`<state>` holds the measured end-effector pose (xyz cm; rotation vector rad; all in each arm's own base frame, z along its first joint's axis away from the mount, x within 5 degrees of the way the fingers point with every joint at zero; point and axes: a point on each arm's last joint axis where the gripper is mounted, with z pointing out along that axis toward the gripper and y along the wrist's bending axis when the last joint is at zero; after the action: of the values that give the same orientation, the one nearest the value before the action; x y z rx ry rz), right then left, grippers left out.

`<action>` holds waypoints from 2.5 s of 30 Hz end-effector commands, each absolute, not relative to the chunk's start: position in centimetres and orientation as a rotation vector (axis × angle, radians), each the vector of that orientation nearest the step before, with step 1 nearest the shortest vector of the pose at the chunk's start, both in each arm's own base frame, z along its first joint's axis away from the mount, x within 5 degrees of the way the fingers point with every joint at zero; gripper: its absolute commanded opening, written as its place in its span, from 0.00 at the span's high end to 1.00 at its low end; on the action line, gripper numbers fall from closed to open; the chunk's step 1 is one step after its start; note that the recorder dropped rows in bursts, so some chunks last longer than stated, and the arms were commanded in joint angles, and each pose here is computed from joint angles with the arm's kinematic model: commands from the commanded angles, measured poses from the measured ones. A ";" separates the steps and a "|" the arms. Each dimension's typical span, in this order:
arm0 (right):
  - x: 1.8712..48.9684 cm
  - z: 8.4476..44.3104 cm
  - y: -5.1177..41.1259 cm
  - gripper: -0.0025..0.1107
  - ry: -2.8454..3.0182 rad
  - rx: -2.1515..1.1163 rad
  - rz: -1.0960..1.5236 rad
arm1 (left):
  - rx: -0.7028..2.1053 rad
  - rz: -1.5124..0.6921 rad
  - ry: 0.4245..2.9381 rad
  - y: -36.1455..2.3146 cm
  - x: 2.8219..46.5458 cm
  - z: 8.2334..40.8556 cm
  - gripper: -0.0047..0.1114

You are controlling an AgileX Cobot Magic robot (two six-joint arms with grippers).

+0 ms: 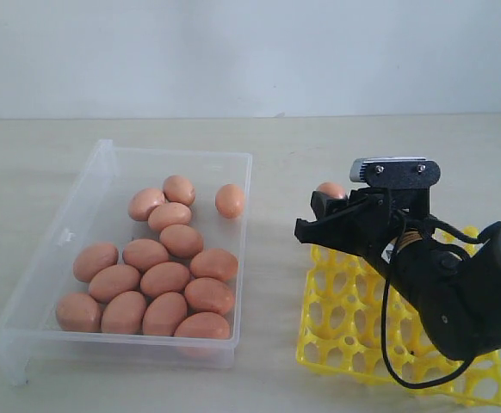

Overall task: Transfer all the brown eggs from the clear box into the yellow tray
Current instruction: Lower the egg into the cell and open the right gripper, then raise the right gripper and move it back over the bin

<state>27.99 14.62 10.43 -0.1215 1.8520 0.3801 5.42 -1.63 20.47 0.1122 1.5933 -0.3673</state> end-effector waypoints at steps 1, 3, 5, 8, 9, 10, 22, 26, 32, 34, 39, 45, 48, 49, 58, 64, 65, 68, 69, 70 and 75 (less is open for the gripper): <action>28.3 10.5 14.3 0.98 1.851 -0.116 0.351 | 0.111 -0.383 1.589 -1.7 5.4 20.4 0.92; 28.3 10.5 14.3 0.98 1.851 -0.119 0.349 | 0.111 -0.383 1.589 -1.7 5.4 20.4 0.92; 28.3 10.4 14.3 0.98 1.859 -0.133 0.338 | 0.111 -0.383 1.589 -1.7 5.4 20.4 0.92; 28.2 10.4 14.3 0.98 1.867 -0.132 0.337 | 0.111 -0.383 1.589 -1.7 5.4 20.4 0.92; 28.2 10.3 14.3 0.98 1.870 -0.130 0.338 | 0.111 -0.382 1.593 -1.7 5.4 20.4 0.92; 28.2 10.3 14.3 0.98 1.871 -0.128 0.337 | 0.111 -0.382 1.593 -1.7 5.4 20.4 0.92; 28.3 10.2 14.1 0.59 1.886 -0.084 0.327 | 0.111 -0.382 1.593 -1.7 5.4 20.4 0.92; 28.2 10.2 14.2 0.57 1.890 -0.107 0.332 | 0.111 -0.383 1.589 -1.7 5.4 20.4 0.92; 28.3 10.7 14.1 0.57 1.856 -0.116 0.317 | 0.111 -0.383 1.589 -1.7 5.4 20.4 0.92; 28.4 11.6 14.1 0.57 1.817 -0.115 0.306 | 0.111 -0.383 1.589 -1.7 5.4 20.4 0.92; 28.1 16.5 14.2 0.57 1.669 -0.156 0.348 | 0.111 -0.383 1.589 -1.7 5.4 20.4 0.92; 28.7 21.3 16.8 0.57 1.780 -0.481 0.366 | 0.111 -0.383 1.589 -1.7 5.4 20.4 0.92; 30.2 23.0 17.9 0.57 2.009 -0.537 0.334 | 0.111 -0.383 1.591 -1.7 5.4 20.4 0.92; 30.8 23.7 18.3 0.57 2.069 -0.554 0.321 | 0.111 -0.383 1.591 -1.7 5.4 20.4 0.92; 34.3 27.7 22.5 0.57 2.293 -0.682 0.306 | 0.111 -0.383 1.591 -1.7 5.4 20.4 0.92; 36.2 26.5 26.2 0.57 2.430 -0.776 0.326 | 0.111 -0.383 1.591 -1.7 5.4 20.4 0.92; 36.5 26.1 26.6 0.57 2.454 -0.788 0.324 | 0.111 -0.383 1.591 -1.7 5.4 20.4 0.92; 37.7 24.8 27.5 0.57 2.526 -0.816 0.308 | 0.111 -0.383 1.591 -1.7 5.4 20.4 0.92; 38.1 24.4 27.8 0.57 2.536 -0.819 0.308 | 0.111 -0.383 1.591 -1.7 5.4 20.4 0.92; 38.4 24.2 28.1 0.57 2.543 -0.818 0.317 | 0.111 -0.383 1.591 -1.7 5.4 20.4 0.92; 39.7 22.6 29.4 0.57 2.549 -0.810 0.363 | 0.111 -0.383 1.589 -1.7 5.4 20.4 0.92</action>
<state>39.12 28.93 22.99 -0.8047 2.5504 0.3497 5.42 -1.63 20.47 0.1122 1.5933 -0.3673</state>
